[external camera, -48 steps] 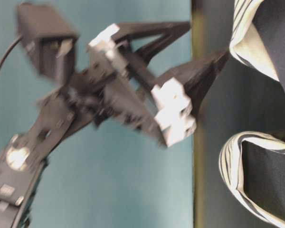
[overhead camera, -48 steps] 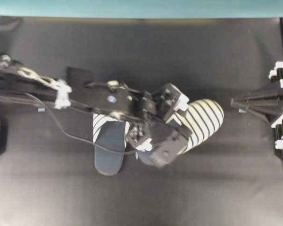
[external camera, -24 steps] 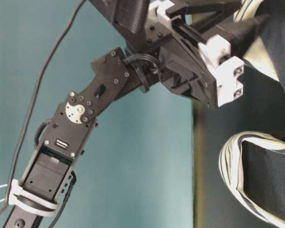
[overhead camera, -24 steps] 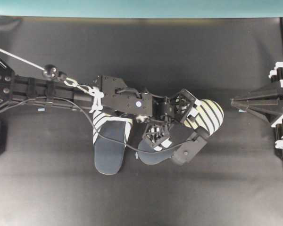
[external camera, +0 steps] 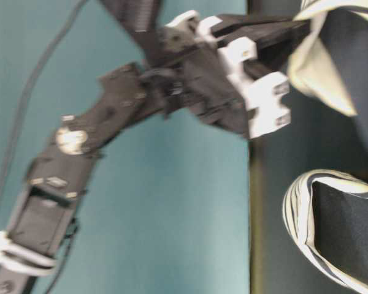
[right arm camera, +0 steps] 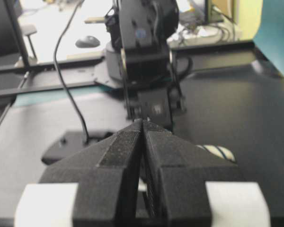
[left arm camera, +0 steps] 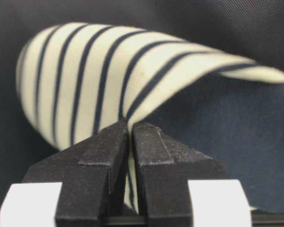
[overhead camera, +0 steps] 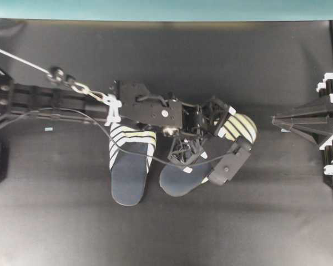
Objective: Arrange the slippers with the left arm.
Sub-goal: 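Grasp the right slipper's upper and rotate it parallel beside the left one, then push the right slipper leftward against the left slipper with the left gripper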
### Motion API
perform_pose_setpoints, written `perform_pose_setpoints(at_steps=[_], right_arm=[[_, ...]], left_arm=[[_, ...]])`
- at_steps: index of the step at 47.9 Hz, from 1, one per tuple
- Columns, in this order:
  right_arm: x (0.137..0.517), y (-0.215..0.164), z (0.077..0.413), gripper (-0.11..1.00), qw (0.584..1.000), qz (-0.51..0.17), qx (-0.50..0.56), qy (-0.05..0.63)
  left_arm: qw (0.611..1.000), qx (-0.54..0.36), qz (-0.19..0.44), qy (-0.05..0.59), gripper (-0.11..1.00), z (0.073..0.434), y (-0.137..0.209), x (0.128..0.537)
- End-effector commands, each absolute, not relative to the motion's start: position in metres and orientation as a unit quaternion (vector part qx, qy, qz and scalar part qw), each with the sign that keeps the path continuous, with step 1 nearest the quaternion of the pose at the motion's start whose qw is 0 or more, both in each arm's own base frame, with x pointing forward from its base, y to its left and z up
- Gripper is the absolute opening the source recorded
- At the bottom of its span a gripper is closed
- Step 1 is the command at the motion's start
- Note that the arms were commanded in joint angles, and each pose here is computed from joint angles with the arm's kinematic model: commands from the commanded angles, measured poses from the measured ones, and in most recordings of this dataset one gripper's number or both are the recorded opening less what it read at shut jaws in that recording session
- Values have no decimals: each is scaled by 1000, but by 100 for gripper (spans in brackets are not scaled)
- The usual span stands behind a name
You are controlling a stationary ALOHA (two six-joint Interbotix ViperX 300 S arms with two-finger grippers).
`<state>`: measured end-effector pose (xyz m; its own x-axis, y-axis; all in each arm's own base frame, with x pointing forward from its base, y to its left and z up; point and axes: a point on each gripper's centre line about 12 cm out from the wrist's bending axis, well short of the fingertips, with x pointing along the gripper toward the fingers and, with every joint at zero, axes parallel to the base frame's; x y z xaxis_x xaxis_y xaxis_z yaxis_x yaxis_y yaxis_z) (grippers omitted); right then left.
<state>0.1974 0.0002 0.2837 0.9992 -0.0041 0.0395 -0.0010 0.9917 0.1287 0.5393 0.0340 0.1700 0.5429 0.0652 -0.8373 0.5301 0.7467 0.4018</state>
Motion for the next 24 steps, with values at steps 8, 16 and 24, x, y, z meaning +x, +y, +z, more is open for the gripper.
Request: perform_pose_setpoints(at_steps=[8,16,24], right_arm=[[198,0,287,0,997,-1,68,-27],[198,0,285,0,997,-1,67,-25],[198,0,285,0,997,0,67,-24]], left_arm=[[832,234,-92,494,1,219,42,522],[837,173,-59,516,1,223,44,515],[838,109,-17,535,1,221,55,510]])
